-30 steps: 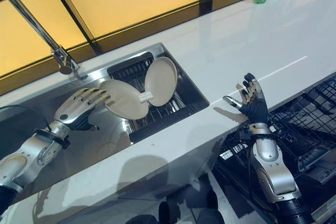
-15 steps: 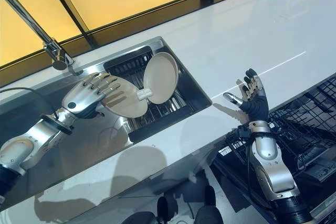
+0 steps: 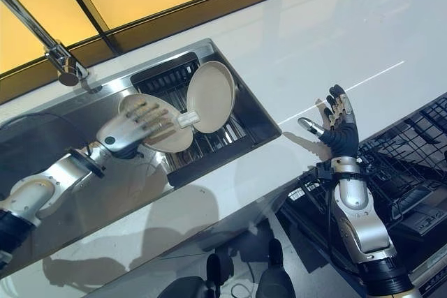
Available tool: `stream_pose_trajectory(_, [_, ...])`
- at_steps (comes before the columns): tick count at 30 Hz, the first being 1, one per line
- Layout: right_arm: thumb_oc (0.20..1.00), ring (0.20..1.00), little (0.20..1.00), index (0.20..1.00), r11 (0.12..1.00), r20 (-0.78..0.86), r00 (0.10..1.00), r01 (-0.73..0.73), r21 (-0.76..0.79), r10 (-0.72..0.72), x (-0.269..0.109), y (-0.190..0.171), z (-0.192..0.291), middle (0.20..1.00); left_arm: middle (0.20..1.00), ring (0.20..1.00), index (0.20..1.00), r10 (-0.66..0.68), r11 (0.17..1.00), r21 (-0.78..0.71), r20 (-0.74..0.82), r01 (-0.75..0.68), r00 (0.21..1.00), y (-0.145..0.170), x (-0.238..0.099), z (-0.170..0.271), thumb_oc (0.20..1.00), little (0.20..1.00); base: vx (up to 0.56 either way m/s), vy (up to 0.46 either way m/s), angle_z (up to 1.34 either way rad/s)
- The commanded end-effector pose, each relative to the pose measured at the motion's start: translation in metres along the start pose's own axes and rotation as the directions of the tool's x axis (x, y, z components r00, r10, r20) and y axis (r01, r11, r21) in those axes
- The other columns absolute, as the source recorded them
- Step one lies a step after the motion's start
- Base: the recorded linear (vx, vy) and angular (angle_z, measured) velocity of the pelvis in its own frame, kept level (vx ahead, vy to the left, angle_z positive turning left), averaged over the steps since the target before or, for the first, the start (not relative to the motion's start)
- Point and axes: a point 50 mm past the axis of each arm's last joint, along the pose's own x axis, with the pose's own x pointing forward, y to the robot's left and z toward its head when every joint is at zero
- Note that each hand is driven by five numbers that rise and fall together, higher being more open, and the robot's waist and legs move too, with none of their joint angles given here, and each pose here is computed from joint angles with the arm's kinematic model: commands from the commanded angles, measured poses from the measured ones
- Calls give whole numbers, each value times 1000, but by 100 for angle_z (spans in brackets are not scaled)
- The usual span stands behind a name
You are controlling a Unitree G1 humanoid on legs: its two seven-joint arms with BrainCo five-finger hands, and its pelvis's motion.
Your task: Pick up plates and place into dishwasher.
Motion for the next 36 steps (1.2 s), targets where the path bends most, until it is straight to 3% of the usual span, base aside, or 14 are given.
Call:
stream_pose_trajectory(1, [1000,1000,1000,1000,1000,-17,1000,-18,-5,18,0,-4,1,1000,200,200,200,-26,997,64,-67,30,997,11,-1,-26,200,200,43,21,0])
stream_pose_trajectory(22, [1000,1000,1000,1000,998,-120,991,-56,-27,52,-23,-26,-6,1000,200,200,200,-43,984,172,-34,49,998,6,-27,-23,200,200,47,17,2])
stream_pose_trajectory(36, [1000,1000,1000,1000,996,-117,990,-79,-42,73,-20,-24,0,1000,200,200,200,-347,923,212,93,322,933,11,-13,-10,200,200,0,1,1])
